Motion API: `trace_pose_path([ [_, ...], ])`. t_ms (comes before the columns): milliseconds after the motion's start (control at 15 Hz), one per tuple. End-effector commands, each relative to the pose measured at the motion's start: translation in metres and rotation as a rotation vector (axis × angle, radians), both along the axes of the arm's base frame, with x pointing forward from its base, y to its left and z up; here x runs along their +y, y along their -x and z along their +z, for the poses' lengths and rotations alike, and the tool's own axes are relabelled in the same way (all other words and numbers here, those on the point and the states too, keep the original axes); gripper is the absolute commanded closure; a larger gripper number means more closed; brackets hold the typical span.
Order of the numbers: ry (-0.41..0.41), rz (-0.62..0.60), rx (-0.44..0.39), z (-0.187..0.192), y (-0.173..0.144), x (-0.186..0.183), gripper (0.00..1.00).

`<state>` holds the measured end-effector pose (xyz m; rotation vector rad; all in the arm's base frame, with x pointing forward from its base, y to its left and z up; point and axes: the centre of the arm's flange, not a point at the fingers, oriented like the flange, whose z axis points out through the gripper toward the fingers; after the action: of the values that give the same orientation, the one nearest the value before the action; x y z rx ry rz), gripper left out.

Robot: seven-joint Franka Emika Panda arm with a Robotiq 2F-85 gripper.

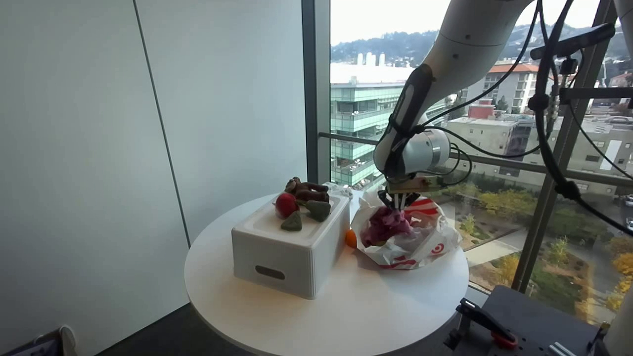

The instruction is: Pick up the objects from the top of the white container and put them in the plastic bag.

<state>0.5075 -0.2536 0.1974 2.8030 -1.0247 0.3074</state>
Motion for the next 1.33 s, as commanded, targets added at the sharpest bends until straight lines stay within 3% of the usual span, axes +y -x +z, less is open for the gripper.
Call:
trace_pose_path([
  [0, 0.041, 0.067, -0.015, -0.027, -0.026, 0.005, 0.92],
  [333, 0.109, 0.171, -0.003, -0.063, -0.055, 0.011, 0.91],
  [667, 0.182, 0.233, 0.079, -0.100, -0.043, -0.013, 0.90],
  [733, 0.185, 0.242, 0.082, -0.101, -0.040, -0.014, 0.66],
  [867, 0.181, 0.282, 0.070, -0.093, -0.037, -0.009, 0.60],
  [1067, 0.160, 0.321, 0.029, -0.062, -0.044, 0.008, 0.38],
  [1267, 0.190, 0.354, -0.017, -0.008, -0.057, 0.029, 0.16],
])
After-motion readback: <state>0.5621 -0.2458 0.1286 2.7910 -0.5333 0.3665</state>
